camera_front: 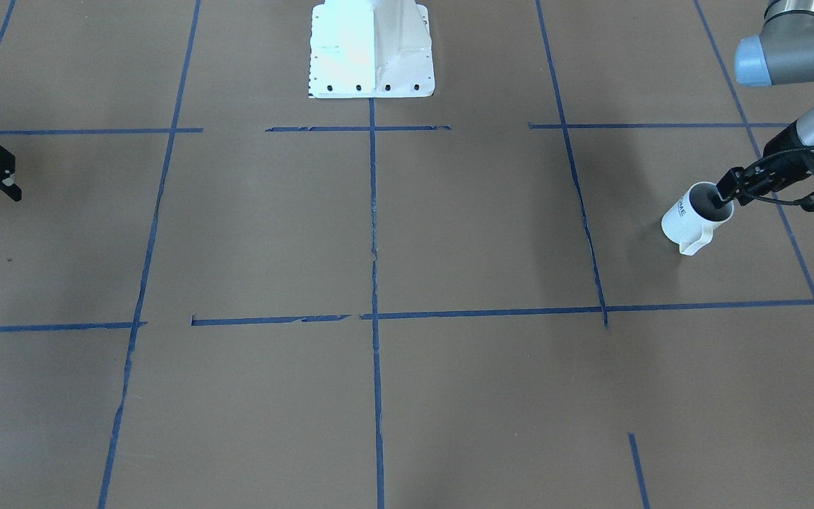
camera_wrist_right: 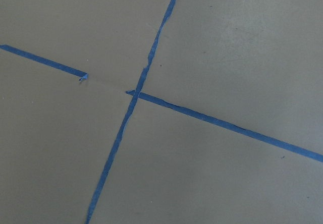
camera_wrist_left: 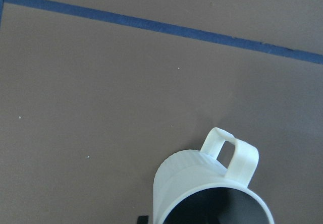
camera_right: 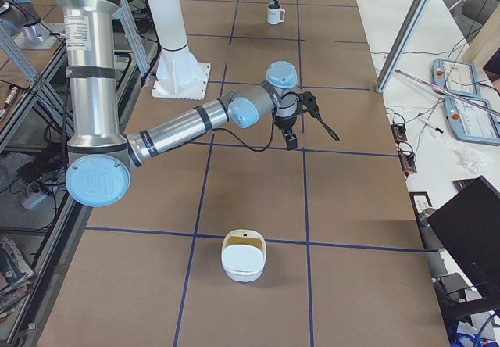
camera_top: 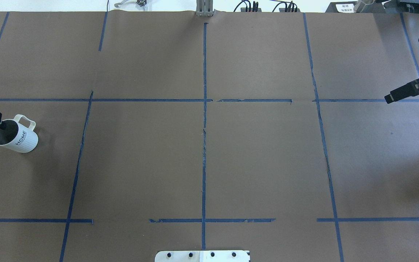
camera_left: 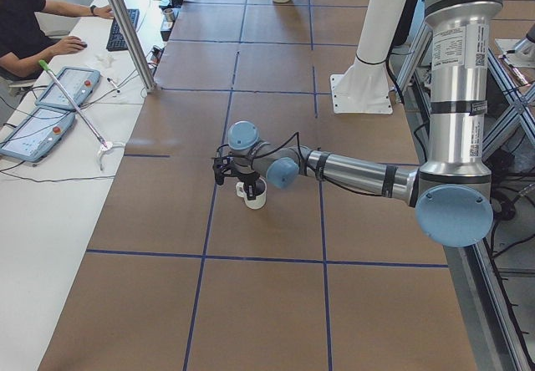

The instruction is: Left arm hands cup to right arm to dump lemon

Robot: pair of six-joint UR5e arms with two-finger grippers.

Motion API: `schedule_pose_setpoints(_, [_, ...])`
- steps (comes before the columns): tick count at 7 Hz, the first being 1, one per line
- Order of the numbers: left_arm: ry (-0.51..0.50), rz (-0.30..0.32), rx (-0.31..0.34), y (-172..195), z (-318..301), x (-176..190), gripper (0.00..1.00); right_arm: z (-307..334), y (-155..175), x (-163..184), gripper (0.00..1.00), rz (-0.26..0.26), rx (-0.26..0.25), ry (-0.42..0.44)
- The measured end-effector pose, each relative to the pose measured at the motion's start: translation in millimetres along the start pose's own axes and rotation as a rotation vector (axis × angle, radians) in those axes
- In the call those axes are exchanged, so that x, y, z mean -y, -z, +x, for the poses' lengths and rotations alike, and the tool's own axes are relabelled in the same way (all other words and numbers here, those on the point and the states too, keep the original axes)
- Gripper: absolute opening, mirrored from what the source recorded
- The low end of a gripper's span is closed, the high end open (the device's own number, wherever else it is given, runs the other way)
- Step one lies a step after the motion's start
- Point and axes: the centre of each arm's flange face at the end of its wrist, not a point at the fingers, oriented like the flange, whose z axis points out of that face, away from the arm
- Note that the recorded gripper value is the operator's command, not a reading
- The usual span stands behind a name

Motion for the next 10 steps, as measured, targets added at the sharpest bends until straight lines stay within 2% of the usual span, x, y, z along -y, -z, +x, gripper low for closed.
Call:
schedule_pose_setpoints(3, [-0.033,0.142,-0.05,95.1,-0.3,-23.4,1.0,21.7,5.6,-5.6,1.0,0.008,-0.025,-0.029])
schedule_pose_setpoints(4, [-0.082,0.16,-0.027,113.6,-10.8,-21.8,1.0,42.2,12.6,-14.5,1.0,0.011,-0.04,-0.034])
schedule_pose_setpoints(6, [-0.216,0.142,0.071,150.3,-63.5,-12.1,1.0,86.5,29.1,-43.8,1.0,0.012,-0.069,-0.058])
schedule_pose_setpoints(7, [-0.257,0.122,0.095,160.7,-82.9,-11.3,1.0,106.8,31.5,-66.8,1.0,-0.002,-0.079,-0.088])
schedule_pose_setpoints(10, [-0.325,0.077,0.112,162.8,-107.7,-16.4,1.0,162.4,29.9,-148.0,1.0,-0.071,-0.078,-0.149])
